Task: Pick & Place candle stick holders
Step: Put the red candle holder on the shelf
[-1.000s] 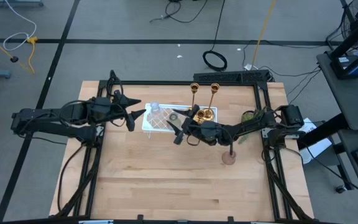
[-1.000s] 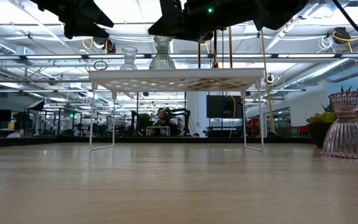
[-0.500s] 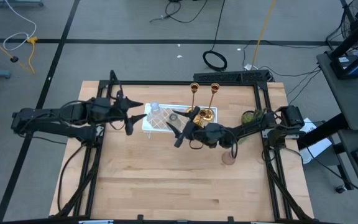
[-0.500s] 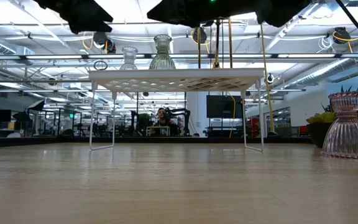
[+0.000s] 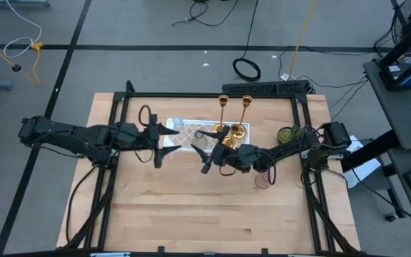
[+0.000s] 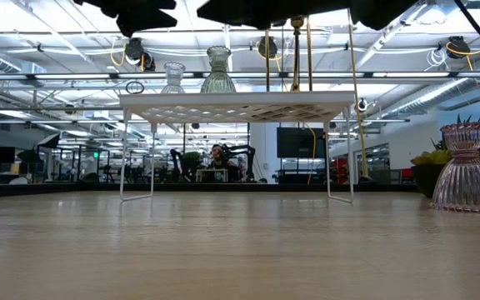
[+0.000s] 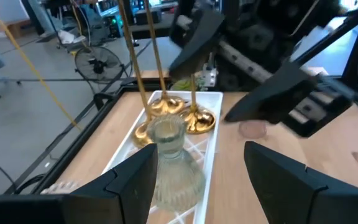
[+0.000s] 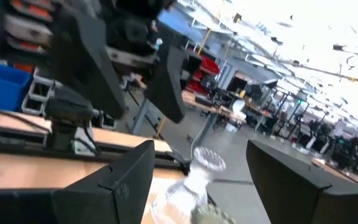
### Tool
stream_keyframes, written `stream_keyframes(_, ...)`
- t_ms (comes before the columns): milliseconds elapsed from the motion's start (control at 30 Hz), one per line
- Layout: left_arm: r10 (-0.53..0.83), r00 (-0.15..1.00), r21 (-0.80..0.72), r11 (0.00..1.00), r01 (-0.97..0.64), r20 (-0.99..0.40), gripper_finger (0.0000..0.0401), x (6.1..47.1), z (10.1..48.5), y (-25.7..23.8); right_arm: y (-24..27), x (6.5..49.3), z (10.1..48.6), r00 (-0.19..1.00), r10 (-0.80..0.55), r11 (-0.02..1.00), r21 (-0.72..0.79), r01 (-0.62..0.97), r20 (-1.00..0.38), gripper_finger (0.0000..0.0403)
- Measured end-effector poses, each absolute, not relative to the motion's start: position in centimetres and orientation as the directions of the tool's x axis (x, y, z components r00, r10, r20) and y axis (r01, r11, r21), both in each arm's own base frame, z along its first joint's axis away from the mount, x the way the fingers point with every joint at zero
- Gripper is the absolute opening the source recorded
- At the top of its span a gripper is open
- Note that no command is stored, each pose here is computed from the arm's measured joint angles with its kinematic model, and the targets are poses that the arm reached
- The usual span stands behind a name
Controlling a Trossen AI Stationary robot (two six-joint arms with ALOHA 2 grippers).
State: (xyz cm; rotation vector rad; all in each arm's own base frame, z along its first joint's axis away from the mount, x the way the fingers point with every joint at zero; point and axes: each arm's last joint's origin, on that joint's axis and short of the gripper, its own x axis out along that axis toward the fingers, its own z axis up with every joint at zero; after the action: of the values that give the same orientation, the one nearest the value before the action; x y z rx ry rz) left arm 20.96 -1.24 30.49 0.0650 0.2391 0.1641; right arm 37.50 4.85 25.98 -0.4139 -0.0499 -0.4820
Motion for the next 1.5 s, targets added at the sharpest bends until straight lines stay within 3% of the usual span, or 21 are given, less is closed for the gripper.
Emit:
stream_keyframes(200,0.164,0.961,0.083,0.985,-0.149,-0.222,0.0246,21.6,30.3,-1.4,3.9,37.8,25.3,0.896,-0.435,0.831,-0.343,0.438,0.090,0.0247)
stream_keyframes(433,0.165,0.961,0.081,0.985,-0.150,-0.220,0.0246,21.6,30.3,-1.4,3.4,38.1,25.5,0.969,-0.219,0.934,-0.262,0.242,0.115,0.0247)
stream_keyframes(667,0.166,0.957,0.086,0.985,-0.149,-0.240,0.0246,21.5,30.1,-1.4,3.0,38.1,25.7,0.981,-0.153,0.955,-0.237,0.177,0.116,0.0247)
stream_keyframes(767,0.167,0.953,0.090,0.985,-0.149,-0.253,0.0246,21.5,30.0,-1.4,3.3,37.8,26.5,0.989,-0.028,0.967,-0.245,0.064,0.146,0.0247)
stream_keyframes(967,0.192,0.943,0.129,0.978,-0.162,-0.272,0.0246,21.4,29.8,-1.3,4.0,36.8,27.9,0.963,0.239,0.942,-0.269,-0.199,0.125,0.0247)
stream_keyframes(1167,0.162,0.954,0.176,0.977,-0.120,-0.252,0.0246,21.8,29.8,-2.1,4.9,35.1,29.4,0.898,0.437,0.888,-0.191,-0.419,0.058,0.0247)
stream_keyframes(1367,0.128,0.976,0.232,0.969,-0.085,-0.178,0.0246,24.0,29.3,-3.4,6.0,32.3,31.2,0.867,0.496,0.854,-0.152,-0.498,-0.053,0.0247)
stream_keyframes(1500,0.238,0.962,0.328,0.926,-0.184,-0.134,0.0246,25.8,28.4,-3.7,6.4,30.7,31.8,0.851,0.508,0.847,-0.105,-0.522,-0.132,0.0247)
